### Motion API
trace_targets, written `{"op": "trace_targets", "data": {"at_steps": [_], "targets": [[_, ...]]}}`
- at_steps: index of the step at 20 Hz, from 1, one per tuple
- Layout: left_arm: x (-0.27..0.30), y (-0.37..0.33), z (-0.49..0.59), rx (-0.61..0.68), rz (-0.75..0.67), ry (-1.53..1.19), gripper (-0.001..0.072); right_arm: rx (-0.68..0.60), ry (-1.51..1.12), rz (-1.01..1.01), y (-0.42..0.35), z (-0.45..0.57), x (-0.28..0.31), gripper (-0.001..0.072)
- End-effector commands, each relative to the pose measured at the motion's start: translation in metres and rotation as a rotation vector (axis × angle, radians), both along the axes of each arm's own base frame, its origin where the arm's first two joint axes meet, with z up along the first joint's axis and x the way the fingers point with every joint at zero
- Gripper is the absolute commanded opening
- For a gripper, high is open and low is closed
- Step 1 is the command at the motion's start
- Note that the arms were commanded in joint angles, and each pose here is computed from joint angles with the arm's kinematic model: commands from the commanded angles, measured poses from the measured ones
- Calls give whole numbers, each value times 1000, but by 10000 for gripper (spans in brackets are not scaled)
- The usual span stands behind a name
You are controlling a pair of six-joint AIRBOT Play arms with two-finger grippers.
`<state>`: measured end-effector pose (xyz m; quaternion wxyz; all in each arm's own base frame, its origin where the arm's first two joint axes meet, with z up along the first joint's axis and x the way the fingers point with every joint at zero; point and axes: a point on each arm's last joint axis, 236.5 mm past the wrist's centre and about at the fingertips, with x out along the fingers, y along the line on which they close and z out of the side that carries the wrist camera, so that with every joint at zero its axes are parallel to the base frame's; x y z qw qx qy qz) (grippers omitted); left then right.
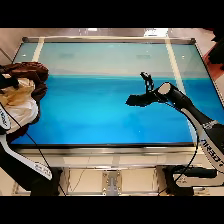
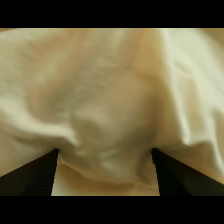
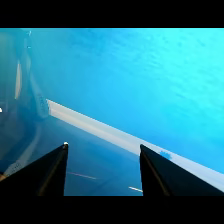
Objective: Fold the shirts.
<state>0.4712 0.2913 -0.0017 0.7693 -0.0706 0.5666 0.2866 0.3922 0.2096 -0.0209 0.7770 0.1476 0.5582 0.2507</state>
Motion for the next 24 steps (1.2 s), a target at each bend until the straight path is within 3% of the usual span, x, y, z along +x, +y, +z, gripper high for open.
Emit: {"op": "trace_targets", "data": {"at_steps": [1, 2, 3, 4, 7, 10, 14, 17, 22, 24], "targets": [[24, 25, -22, 47, -15, -76, 713, 23, 21, -70, 0, 2, 5, 525], [35, 23, -20, 44, -25, -123, 598, 30, 17, -82, 1, 3, 7, 524], [45, 19, -18, 24, -29, -170, 116, 38, 11, -89, 2, 4, 10, 524], [53, 15, -13, 12, -39, -206, 16, 47, 3, -100, 2, 6, 12, 523], [70, -2, 2, -69, -31, -293, 15, 72, -14, -126, 5, 11, 19, 522], [93, -56, 35, -285, -85, -426, 14, 76, -22, -134, 4, 12, 22, 511], [116, -202, 139, -769, -399, -699, 14, 71, -91, -122, -4, 38, 33, 510], [83, -324, 211, -1019, -714, -728, 14, 69, -240, -118, -27, 98, 57, 504], [-7, -534, 238, -1151, -1191, -521, 14, 42, -531, -286, -117, 223, 82, 504], [-34, -599, 214, -1089, -1304, -425, 13, 15, -589, -349, -150, 248, 77, 504]]}}
